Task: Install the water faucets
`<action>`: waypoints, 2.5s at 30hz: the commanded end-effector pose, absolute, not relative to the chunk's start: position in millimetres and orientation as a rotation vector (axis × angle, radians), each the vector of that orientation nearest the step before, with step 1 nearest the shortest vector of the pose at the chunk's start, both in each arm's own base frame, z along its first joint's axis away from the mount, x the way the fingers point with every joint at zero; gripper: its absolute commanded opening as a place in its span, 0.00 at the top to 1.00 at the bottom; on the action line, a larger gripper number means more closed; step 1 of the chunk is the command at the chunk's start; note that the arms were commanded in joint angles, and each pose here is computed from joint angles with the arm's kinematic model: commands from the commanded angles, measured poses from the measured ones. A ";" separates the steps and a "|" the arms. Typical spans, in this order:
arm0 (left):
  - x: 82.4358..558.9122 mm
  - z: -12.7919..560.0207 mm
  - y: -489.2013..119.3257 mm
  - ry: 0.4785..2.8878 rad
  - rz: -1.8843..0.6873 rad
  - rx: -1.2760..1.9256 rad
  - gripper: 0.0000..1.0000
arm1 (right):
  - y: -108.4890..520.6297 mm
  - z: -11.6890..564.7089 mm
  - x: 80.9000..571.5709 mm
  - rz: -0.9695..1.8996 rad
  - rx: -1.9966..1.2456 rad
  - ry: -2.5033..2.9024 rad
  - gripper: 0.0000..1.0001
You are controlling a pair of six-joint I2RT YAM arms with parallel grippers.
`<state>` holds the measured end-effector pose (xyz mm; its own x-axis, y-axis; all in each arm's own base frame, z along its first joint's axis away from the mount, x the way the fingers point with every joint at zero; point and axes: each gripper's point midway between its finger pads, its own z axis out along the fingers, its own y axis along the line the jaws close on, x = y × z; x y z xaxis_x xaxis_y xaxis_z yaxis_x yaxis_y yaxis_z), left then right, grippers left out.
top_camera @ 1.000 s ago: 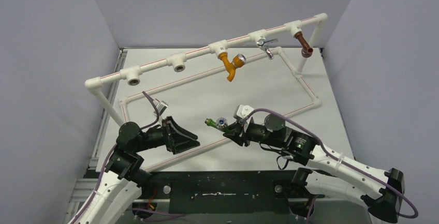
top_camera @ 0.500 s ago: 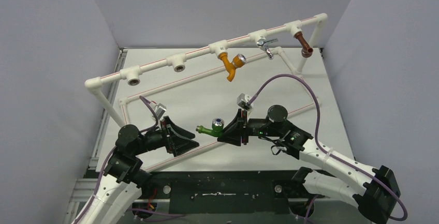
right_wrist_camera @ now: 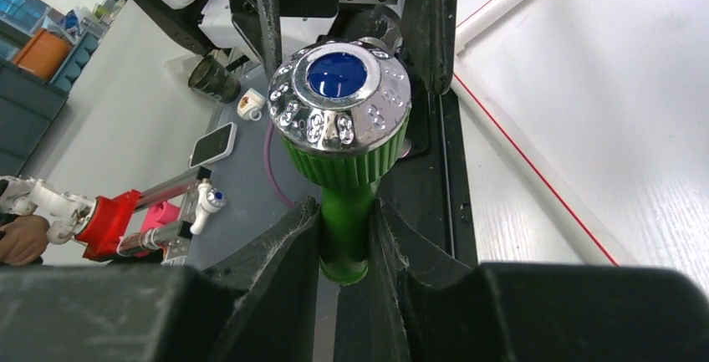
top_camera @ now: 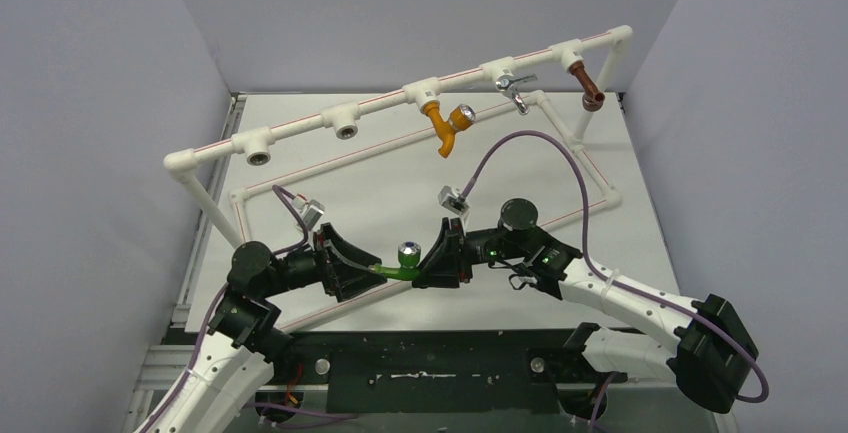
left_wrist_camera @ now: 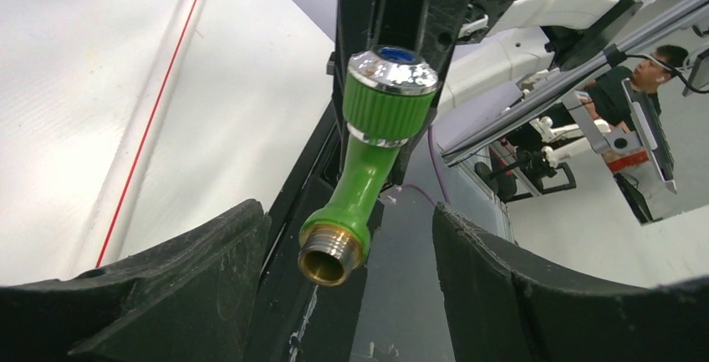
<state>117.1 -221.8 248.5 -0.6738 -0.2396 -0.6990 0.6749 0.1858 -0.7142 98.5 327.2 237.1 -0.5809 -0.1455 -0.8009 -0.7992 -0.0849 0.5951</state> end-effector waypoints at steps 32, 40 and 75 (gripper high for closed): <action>89.3 278.5 -222.9 1.528 -1.734 0.553 1.00 | 340.9 277.6 92.2 1.750 -1.015 1.495 0.76; 95.1 277.8 -221.4 1.528 -1.706 0.506 1.00 | 343.2 282.8 91.8 1.688 -0.902 1.454 0.43; 106.7 273.5 -220.5 1.541 -1.689 0.413 1.00 | 337.9 285.4 102.7 1.626 -0.716 1.396 0.51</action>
<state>106.3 -221.4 258.1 -0.6754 -0.2966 -0.6752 0.6880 0.0761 -0.7217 102.3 336.9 263.5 -0.5218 0.1745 -0.8351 -0.8466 0.0143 0.5320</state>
